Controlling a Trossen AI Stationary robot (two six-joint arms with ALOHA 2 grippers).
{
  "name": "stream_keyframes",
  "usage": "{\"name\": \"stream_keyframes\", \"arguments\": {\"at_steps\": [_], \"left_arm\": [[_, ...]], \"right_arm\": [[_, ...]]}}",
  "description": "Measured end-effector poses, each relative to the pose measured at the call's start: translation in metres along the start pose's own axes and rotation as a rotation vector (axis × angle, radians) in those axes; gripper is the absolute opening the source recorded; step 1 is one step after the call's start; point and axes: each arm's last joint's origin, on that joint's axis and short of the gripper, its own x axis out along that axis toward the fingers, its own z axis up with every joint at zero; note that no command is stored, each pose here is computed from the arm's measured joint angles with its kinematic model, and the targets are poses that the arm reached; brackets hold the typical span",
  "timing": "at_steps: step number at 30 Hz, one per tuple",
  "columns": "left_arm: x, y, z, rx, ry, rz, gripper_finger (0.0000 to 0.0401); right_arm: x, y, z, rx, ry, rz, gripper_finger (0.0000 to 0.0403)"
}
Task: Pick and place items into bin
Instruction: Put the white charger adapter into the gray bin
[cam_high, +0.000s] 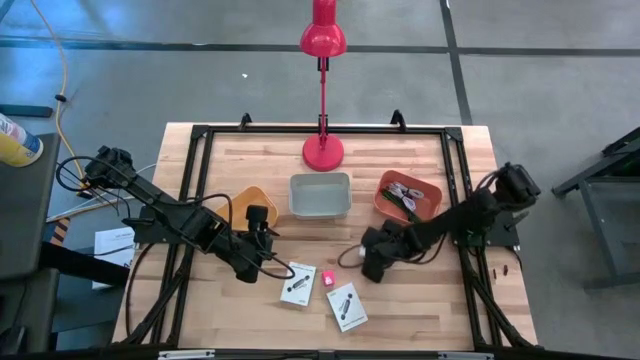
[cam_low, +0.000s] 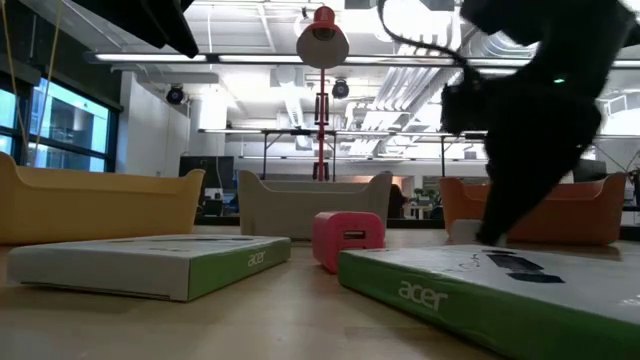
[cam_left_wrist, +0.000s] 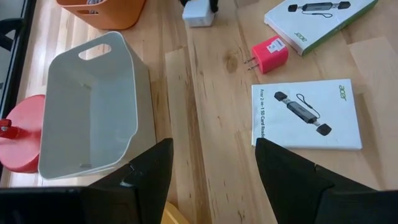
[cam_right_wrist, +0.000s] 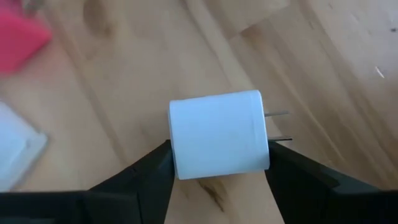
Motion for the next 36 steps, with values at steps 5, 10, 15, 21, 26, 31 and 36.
{"name": "stream_keyframes", "arguments": {"at_steps": [5,10,15,21,26,31,36], "left_arm": [[0.000,0.000,0.000,-0.001,0.000,0.000,0.0216],[0.000,0.000,0.000,-0.001,0.000,0.000,0.0216],[0.000,0.000,0.000,0.000,0.001,0.000,0.0216],[0.000,0.000,-0.001,0.008,0.015,0.002,0.0216],[0.000,0.000,-0.003,0.015,0.028,0.005,0.0216],[0.000,0.000,-0.003,0.015,0.028,0.006,0.0216],[0.000,0.001,-0.003,0.015,0.027,0.007,0.0216]], "right_arm": [[0.003,-0.006,0.013,0.176,0.022,0.059,0.0225],[0.004,-0.005,0.022,0.303,0.039,0.151,0.0226],[0.002,-0.004,0.026,0.349,0.057,0.208,0.0227],[-0.005,-0.005,0.029,0.333,0.038,0.225,0.0236],[-0.004,-0.009,0.030,0.410,0.022,0.183,0.0238],[-0.006,-0.008,0.031,0.330,-0.009,0.181,0.0230],[-0.013,-0.007,0.034,0.070,-0.050,0.219,0.0221]]}}
